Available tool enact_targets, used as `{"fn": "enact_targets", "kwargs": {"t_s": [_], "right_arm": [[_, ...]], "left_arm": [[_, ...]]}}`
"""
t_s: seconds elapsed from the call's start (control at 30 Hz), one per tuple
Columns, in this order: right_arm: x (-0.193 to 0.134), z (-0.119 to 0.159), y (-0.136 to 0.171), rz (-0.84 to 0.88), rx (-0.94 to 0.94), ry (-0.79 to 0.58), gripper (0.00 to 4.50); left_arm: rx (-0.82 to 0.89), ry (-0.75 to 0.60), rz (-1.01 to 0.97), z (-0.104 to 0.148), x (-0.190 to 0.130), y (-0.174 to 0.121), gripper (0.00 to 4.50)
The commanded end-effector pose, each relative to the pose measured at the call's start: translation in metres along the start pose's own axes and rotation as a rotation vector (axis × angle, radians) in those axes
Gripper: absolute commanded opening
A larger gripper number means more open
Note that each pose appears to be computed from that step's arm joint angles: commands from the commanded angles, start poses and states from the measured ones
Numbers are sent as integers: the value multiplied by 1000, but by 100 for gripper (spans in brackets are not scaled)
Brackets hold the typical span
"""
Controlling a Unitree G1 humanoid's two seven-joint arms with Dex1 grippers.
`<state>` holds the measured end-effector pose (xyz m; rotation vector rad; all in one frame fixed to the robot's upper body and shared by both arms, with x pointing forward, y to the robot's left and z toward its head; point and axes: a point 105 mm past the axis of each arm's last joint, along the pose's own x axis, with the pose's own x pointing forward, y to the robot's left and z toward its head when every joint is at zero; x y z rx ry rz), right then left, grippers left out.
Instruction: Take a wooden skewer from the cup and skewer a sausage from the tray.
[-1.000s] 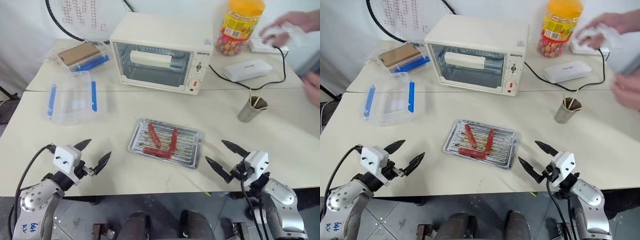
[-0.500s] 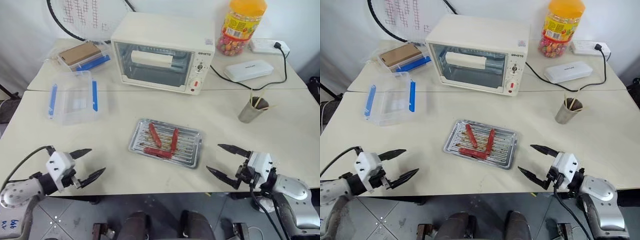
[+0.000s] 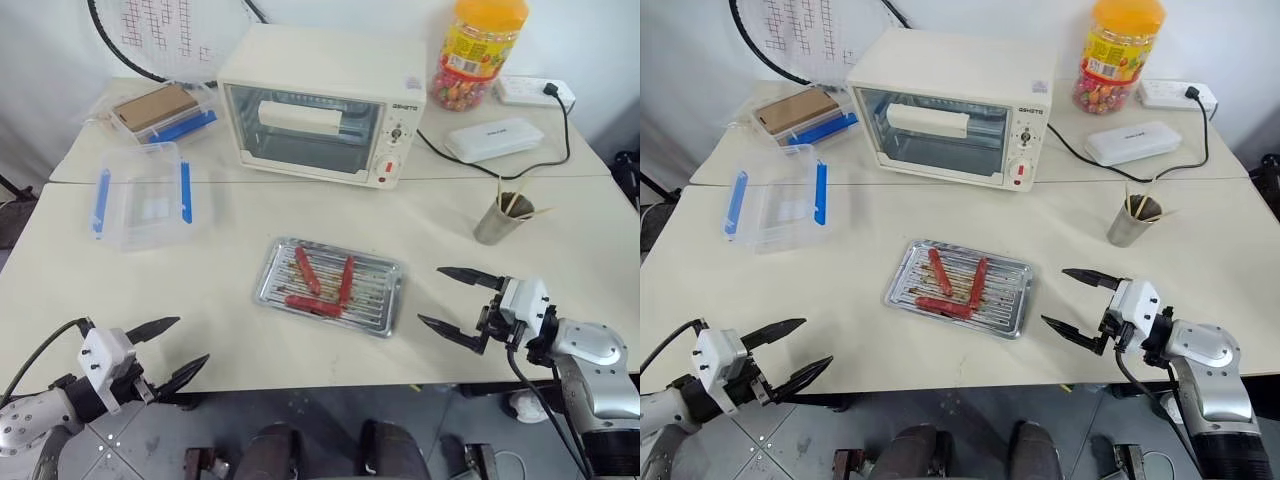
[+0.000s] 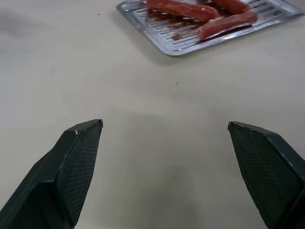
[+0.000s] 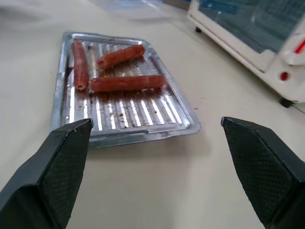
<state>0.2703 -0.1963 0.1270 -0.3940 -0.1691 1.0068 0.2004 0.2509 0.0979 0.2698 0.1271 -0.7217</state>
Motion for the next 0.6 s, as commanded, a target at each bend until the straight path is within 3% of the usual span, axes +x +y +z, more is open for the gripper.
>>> {"fn": "enact_targets", "kwargs": {"t_s": [0.03,0.6], "right_arm": [[1,4,2,16,-19,-26,450],[0,15,2,-12,-24,-40,450]], "left_arm": [[48,-21,29,10,-5,4,448],[45,-41,-16,22,7,15,448]]}}
